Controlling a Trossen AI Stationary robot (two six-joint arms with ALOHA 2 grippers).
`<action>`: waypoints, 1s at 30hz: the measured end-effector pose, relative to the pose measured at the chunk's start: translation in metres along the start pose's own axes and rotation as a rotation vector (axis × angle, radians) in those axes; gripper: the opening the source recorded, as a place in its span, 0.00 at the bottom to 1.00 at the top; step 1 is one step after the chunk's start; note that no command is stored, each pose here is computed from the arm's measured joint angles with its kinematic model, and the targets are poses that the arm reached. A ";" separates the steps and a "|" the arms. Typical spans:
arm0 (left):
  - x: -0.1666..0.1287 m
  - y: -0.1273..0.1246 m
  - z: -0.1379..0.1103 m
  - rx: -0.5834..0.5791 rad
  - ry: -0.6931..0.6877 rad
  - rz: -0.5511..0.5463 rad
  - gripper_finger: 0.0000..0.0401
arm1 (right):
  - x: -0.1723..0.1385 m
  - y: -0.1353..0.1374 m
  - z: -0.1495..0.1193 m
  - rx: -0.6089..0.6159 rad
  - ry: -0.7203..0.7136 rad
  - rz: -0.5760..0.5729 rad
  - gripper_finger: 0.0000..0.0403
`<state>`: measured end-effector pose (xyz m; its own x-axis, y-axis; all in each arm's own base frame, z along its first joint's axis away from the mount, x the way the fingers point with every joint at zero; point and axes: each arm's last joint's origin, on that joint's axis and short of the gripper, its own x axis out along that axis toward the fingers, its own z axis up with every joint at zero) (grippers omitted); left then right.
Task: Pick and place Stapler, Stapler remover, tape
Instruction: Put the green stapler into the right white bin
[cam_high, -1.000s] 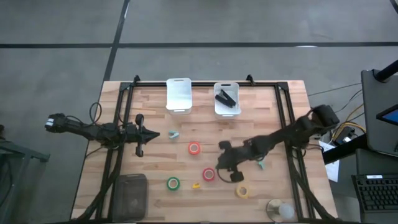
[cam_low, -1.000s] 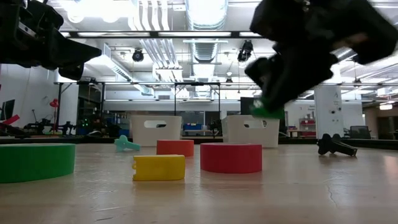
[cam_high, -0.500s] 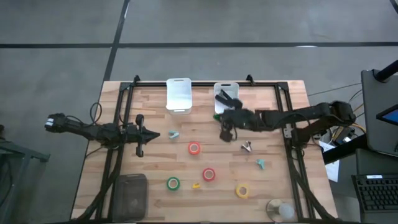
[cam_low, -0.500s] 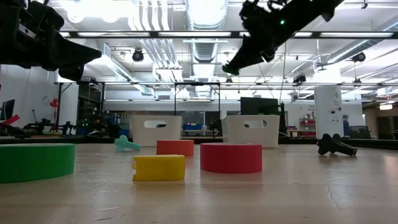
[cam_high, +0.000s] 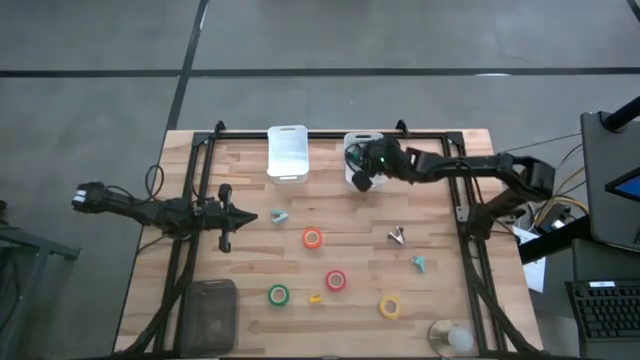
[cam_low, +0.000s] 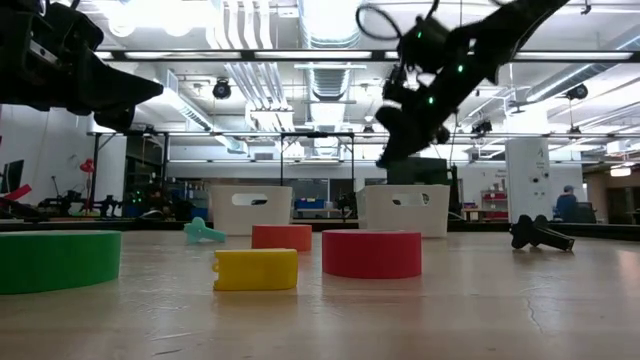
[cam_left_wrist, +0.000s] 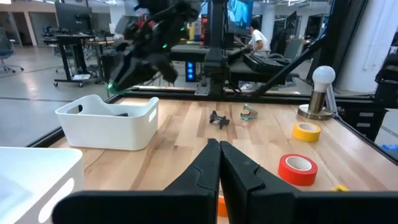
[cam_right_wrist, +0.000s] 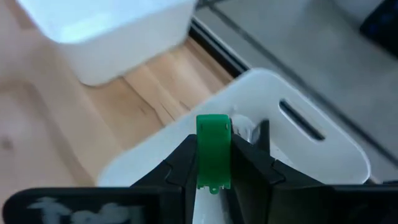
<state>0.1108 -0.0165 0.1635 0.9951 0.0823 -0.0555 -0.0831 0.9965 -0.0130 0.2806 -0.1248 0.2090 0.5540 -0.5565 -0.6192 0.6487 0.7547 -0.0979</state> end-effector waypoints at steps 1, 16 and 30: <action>0.000 0.000 0.000 0.000 0.001 0.000 0.03 | 0.006 -0.005 -0.002 0.008 0.019 0.003 0.20; 0.000 0.000 -0.001 0.002 0.005 0.000 0.03 | 0.063 -0.061 -0.011 0.133 0.208 -0.043 0.22; 0.000 0.000 0.000 0.001 0.002 0.000 0.03 | 0.069 -0.067 -0.014 0.101 0.238 -0.179 0.22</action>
<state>0.1108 -0.0165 0.1632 0.9949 0.0827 -0.0578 -0.0835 0.9964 -0.0122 0.2682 -0.2086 0.1621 0.2962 -0.5717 -0.7651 0.7804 0.6067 -0.1513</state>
